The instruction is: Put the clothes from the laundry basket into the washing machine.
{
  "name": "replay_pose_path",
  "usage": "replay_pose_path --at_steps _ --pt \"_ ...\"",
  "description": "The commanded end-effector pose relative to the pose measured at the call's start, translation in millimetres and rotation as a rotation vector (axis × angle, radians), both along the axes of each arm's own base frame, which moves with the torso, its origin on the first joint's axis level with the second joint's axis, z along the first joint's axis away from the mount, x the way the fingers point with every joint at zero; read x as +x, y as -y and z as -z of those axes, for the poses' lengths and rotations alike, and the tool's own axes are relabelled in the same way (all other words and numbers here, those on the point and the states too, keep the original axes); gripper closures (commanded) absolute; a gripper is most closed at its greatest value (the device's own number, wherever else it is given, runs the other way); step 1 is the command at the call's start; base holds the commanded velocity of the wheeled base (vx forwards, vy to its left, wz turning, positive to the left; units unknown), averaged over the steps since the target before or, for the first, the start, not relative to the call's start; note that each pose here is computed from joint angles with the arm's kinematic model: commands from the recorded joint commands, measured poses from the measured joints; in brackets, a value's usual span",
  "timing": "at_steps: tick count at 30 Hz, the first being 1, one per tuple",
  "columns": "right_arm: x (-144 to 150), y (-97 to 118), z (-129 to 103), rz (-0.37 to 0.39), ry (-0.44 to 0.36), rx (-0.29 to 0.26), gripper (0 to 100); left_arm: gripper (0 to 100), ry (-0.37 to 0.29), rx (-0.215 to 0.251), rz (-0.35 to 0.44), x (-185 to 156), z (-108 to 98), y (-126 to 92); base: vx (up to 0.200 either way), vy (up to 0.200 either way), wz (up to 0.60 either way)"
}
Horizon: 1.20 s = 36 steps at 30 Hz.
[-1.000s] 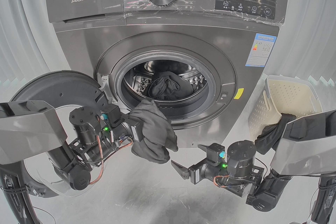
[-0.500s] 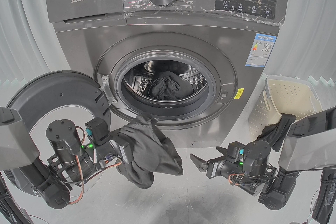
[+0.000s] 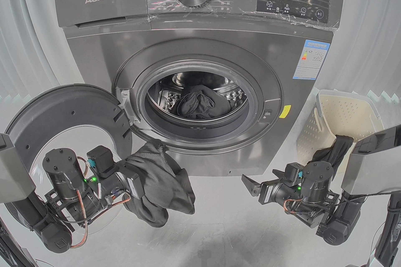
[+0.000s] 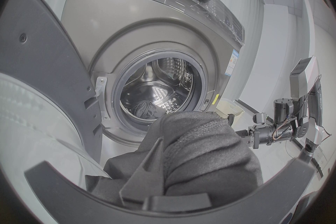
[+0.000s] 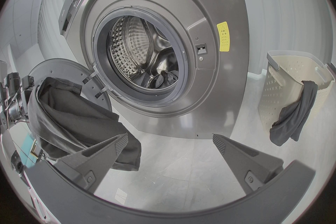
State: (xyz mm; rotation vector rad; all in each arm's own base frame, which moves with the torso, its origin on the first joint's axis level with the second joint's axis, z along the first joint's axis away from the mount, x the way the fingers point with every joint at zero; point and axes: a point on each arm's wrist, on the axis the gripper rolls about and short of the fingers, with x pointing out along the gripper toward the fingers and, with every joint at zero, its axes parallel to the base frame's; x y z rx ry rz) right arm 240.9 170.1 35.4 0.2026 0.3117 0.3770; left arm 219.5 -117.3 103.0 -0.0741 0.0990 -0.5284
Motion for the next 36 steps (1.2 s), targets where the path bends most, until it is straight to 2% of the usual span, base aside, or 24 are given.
replay_pose_path --at_steps 1,6,12,21,27,33,36 --pt "-1.9 -0.2 2.4 -0.004 -0.009 -0.007 0 100 -0.015 0.007 -0.005 1.9 4.1 -0.8 0.200 0.000 0.00" --pt "-3.4 -0.8 0.5 -0.008 -0.006 -0.003 0 100 -0.016 0.015 0.017 -0.9 5.3 5.3 0.200 0.000 0.00" --pt "-5.9 -1.1 0.6 -0.013 -0.010 -0.006 0 100 -0.026 0.025 0.048 -6.7 7.7 10.9 0.000 0.000 0.00" --pt "-8.6 -2.4 0.9 -0.022 -0.013 -0.009 0 100 -0.029 0.029 0.051 -6.1 9.1 12.5 0.200 0.000 0.00" --pt "-9.4 -3.5 0.9 -0.027 -0.013 -0.009 0 100 -0.048 0.039 0.061 -6.6 14.0 14.5 0.000 0.000 0.00" --pt "-9.4 -3.5 0.9 -0.027 -0.013 -0.009 0 100 -0.048 0.039 0.082 -9.7 14.3 19.7 0.200 0.000 0.00" --pt "-10.7 -5.3 0.9 -0.035 -0.013 -0.009 0 100 -0.047 0.040 0.108 -13.4 14.3 25.1 0.000 0.000 0.00"
